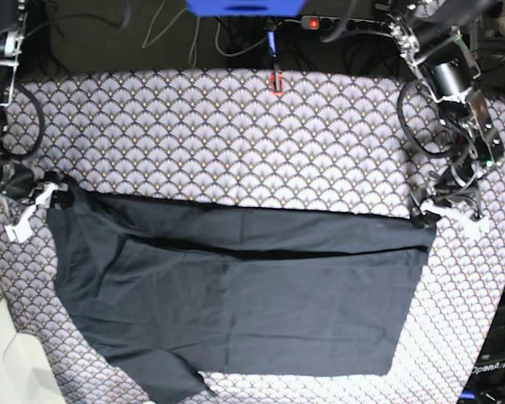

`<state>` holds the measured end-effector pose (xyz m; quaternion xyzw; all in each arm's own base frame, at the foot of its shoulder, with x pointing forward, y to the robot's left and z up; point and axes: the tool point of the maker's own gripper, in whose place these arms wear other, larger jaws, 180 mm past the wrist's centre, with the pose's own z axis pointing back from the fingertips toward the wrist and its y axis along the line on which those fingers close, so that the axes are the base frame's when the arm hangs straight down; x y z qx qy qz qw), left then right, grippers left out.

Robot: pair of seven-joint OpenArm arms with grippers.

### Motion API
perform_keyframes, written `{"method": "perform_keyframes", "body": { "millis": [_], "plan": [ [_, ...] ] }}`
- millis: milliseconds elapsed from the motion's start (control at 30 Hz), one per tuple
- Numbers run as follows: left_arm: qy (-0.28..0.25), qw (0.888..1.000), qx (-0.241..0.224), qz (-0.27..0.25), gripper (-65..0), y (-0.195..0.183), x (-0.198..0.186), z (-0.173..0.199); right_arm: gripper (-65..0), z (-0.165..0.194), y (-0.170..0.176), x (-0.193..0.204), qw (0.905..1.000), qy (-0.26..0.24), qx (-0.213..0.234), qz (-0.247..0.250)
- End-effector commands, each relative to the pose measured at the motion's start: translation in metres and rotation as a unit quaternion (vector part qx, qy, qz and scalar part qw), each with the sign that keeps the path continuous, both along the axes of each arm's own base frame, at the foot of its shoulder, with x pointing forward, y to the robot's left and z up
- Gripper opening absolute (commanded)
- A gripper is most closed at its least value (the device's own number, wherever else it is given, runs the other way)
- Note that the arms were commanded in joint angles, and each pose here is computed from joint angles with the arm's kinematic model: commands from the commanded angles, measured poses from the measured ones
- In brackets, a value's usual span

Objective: Fold the T-shirt properly
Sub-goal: 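Hold the folded edge with both grippers and lower it onto the shirt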

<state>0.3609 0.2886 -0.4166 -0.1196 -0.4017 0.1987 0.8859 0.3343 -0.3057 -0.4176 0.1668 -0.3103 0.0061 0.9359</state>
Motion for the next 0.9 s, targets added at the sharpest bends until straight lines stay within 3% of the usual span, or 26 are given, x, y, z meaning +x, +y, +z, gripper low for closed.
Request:
{"method": "perform_keyframes", "body": {
  "millis": [0, 867],
  "plan": [
    [-0.025, 1.000, 0.006, 0.001, -23.8, 0.005, 0.013, 0.018, -44.5, 0.018, -0.012, 0.012, 0.9996, -0.028, -0.007, -0.006],
    [-0.061, 0.998, 0.004, 0.004, -23.8, 0.003, 0.045, 0.045, -44.7, 0.002, 0.016, 0.007, 0.9992, -0.030, 0.026, -0.008]
  ]
}}
